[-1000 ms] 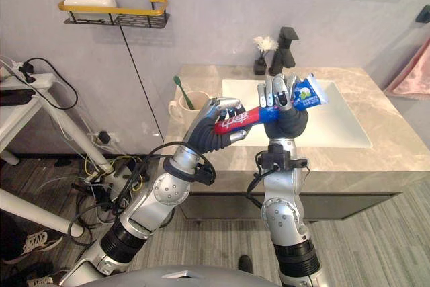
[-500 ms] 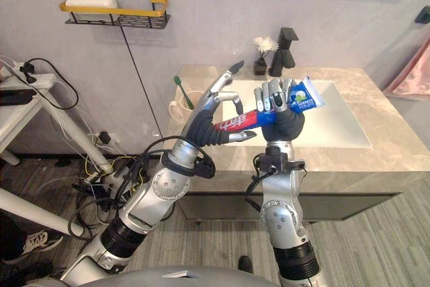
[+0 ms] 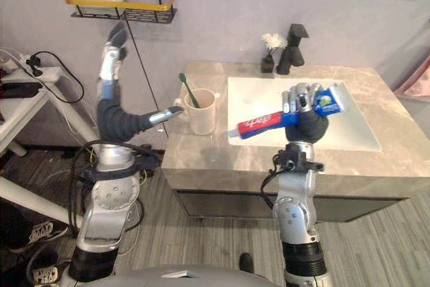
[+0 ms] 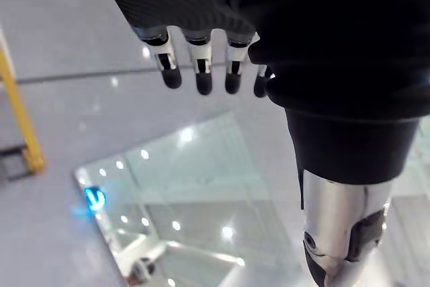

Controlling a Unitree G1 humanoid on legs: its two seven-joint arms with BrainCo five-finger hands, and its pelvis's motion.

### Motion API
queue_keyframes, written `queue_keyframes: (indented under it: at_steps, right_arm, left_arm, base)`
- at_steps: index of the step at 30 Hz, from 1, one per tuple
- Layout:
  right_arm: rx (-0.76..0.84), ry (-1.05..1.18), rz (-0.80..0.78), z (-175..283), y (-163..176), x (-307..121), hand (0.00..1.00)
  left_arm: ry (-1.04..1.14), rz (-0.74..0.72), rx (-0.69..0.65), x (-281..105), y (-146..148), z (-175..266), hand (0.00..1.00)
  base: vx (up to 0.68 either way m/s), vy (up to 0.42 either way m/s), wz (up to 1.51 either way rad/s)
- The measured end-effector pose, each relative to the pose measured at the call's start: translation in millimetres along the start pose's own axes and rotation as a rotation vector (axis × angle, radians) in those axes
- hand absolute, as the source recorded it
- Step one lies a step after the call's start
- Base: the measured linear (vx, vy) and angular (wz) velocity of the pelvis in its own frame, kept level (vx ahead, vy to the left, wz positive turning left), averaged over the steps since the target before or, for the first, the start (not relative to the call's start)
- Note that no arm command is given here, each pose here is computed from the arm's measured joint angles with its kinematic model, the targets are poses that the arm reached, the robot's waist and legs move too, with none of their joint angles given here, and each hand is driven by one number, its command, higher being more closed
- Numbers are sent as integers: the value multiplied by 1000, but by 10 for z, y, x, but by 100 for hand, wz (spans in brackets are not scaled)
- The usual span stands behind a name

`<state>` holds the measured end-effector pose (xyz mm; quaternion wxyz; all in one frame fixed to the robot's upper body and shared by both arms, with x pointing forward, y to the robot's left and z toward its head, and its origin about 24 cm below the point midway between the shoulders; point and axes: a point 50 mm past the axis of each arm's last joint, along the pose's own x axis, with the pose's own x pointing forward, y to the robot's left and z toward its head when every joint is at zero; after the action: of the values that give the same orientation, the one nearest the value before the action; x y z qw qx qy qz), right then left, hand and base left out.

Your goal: Organize washtable

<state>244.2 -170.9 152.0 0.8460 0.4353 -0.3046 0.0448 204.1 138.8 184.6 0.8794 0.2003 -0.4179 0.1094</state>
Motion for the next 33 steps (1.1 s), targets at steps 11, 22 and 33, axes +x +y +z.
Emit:
queue_keyframes:
  at_steps: [11, 22, 33]
  right_arm:
    - [-162, -228, 178, 516, 220, 623, 100]
    - [-264, -95, 253, 315, 304, 1019, 100]
    - [-286, 73, 340, -35, 488, 1106, 100]
  left_arm:
    - [492, -110, 139, -833, 226, -629, 0]
    - [866, -364, 2, -1549, -130, -1020, 0]
    - [912, -426, -100, -1651, -326, -990, 0]
  base:
    - [14, -6, 14]
    - [7, -1, 3]
    - [0, 0, 0]
